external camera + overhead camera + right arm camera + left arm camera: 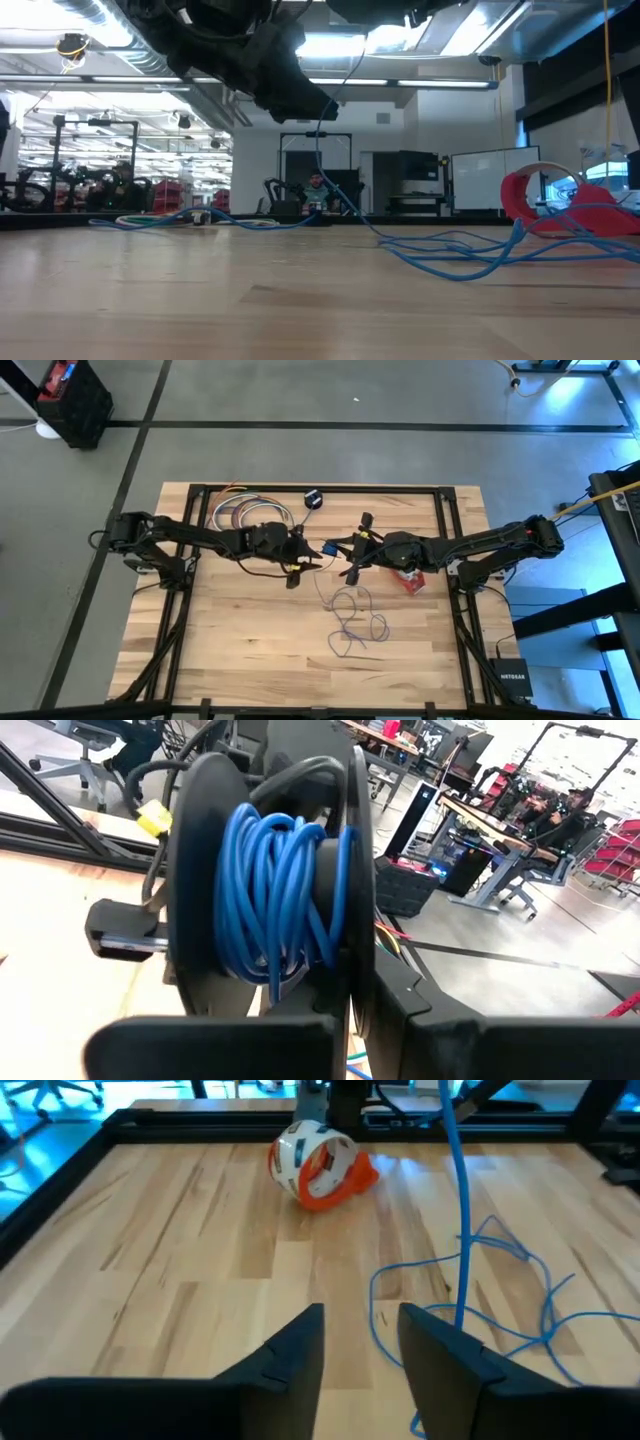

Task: Coil cords
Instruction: Coil the blue wire onto the spool

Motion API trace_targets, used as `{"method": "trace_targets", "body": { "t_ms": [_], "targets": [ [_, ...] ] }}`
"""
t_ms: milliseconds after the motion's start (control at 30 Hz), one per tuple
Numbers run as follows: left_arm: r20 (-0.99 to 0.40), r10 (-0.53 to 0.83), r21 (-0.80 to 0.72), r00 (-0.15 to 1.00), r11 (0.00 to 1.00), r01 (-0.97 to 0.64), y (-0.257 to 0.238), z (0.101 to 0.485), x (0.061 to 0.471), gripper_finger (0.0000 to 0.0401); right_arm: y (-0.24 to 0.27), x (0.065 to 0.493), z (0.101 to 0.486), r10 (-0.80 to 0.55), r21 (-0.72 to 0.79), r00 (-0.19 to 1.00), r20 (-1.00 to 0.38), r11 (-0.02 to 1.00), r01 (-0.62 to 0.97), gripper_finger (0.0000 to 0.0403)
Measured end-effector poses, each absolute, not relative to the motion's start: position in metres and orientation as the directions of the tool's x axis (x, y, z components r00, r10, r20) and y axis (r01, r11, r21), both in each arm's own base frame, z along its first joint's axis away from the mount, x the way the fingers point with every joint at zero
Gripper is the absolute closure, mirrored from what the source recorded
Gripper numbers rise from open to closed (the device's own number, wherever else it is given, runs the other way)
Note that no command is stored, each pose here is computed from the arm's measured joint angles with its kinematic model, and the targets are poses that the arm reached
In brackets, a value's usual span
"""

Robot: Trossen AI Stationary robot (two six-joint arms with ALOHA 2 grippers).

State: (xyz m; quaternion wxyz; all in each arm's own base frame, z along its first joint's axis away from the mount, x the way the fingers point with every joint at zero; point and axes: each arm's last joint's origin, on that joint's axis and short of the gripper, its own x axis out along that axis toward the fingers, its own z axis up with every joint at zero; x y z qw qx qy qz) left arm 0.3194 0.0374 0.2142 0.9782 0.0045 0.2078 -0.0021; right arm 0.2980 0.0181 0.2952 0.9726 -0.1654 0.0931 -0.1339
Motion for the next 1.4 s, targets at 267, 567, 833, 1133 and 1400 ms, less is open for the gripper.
{"method": "trace_targets", "body": {
  "t_ms": [267, 567, 833, 1133, 1400],
  "targets": [
    [-0.385, -0.019, -0.048, 0.923, 0.999, 0.001, 0.035, 0.229, 0.311, 0.0316, 0.018, 0.298, 0.294, -0.291, -0.350, 0.946, -0.145, 0.909, 0.227, 0.0384],
    [-0.406, -0.043, -0.038, 0.913, 0.999, 0.031, 0.025, 0.224, 0.314, 0.0278, 0.018, 0.298, 0.294, -0.291, -0.349, 0.946, -0.143, 0.909, 0.227, 0.0384],
    [-0.431, -0.009, -0.010, 0.902, 1.000, 0.006, 0.027, 0.211, 0.320, 0.0269, 0.018, 0.298, 0.294, -0.291, -0.349, 0.946, -0.143, 0.909, 0.227, 0.0384],
    [-0.443, -0.015, 0.001, 0.896, 1.000, 0.017, 0.034, 0.210, 0.318, 0.0313, 0.018, 0.298, 0.294, -0.291, -0.349, 0.946, -0.143, 0.909, 0.227, 0.0384],
    [-0.458, 0.072, 0.041, 0.886, 0.997, -0.060, 0.043, 0.223, 0.306, 0.0389, 0.018, 0.298, 0.292, -0.292, -0.374, 0.943, -0.161, 0.902, 0.215, 0.0384]
  ]
}}
